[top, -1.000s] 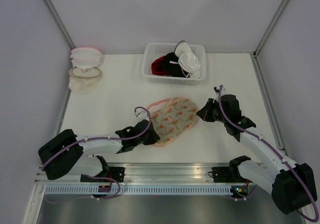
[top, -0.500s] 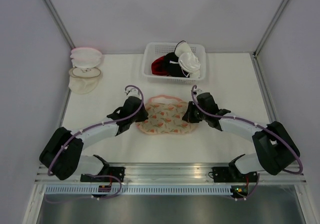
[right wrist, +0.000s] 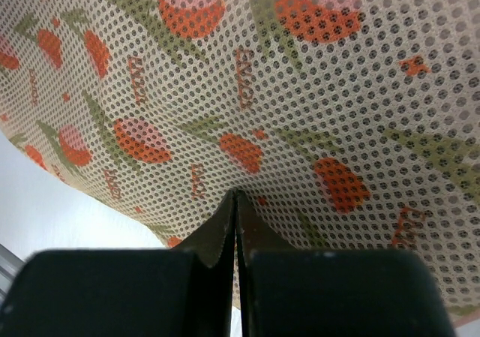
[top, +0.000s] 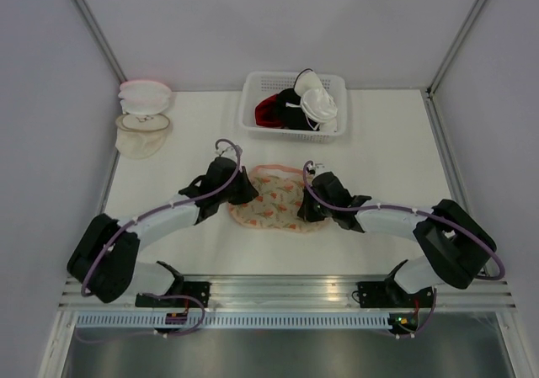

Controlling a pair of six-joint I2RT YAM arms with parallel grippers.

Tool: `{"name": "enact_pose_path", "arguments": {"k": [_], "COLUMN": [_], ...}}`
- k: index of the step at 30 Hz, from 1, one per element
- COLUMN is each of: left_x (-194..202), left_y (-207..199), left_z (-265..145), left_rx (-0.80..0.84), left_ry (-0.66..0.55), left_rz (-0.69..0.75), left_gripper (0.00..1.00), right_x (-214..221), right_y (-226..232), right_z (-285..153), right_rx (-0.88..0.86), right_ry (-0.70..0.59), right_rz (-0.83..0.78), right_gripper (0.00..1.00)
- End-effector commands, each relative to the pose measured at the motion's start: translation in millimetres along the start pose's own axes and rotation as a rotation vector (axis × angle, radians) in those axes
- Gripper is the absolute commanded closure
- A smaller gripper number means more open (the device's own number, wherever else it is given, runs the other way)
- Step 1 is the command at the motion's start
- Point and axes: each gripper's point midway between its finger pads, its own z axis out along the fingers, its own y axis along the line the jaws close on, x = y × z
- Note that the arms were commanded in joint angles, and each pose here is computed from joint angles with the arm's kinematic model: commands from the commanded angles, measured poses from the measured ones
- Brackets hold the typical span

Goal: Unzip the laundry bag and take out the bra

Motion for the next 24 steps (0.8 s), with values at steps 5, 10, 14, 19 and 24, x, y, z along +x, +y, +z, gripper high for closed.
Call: {"name": "enact_pose_path", "arguments": {"k": [5, 10, 14, 19, 24], "left_x": [54, 68, 68, 44, 8], "left_y": [14, 35, 41, 31, 11], "left_z": [-32, -6, 21, 50, 69], "left_rx": [-0.042, -0.113, -0.135, -0.135, -0.081], "left_ry": [0.068, 0.08, 0.076, 0.056, 0.022], "left_rz": [-0.098, -0.108, -0.096, -0.064, -0.042], "left_gripper": [0.98, 0.98, 0.98, 0.98, 0.98], "right_x": [-4, 3, 8, 22, 38], "right_y": [-2, 4, 13, 34, 55], "right_z": [12, 13, 7, -4, -11], "right_rx": [0.014, -0.004, -0.038, -0.109, -0.16], "right_ry": [-0.016, 0.001, 0.001, 0.026, 0.045], "right_rz": [0.009, 0.009, 0.011, 0.004, 0.007], "right_gripper": [1.0, 1.0, 1.0, 1.0, 0.99]}}
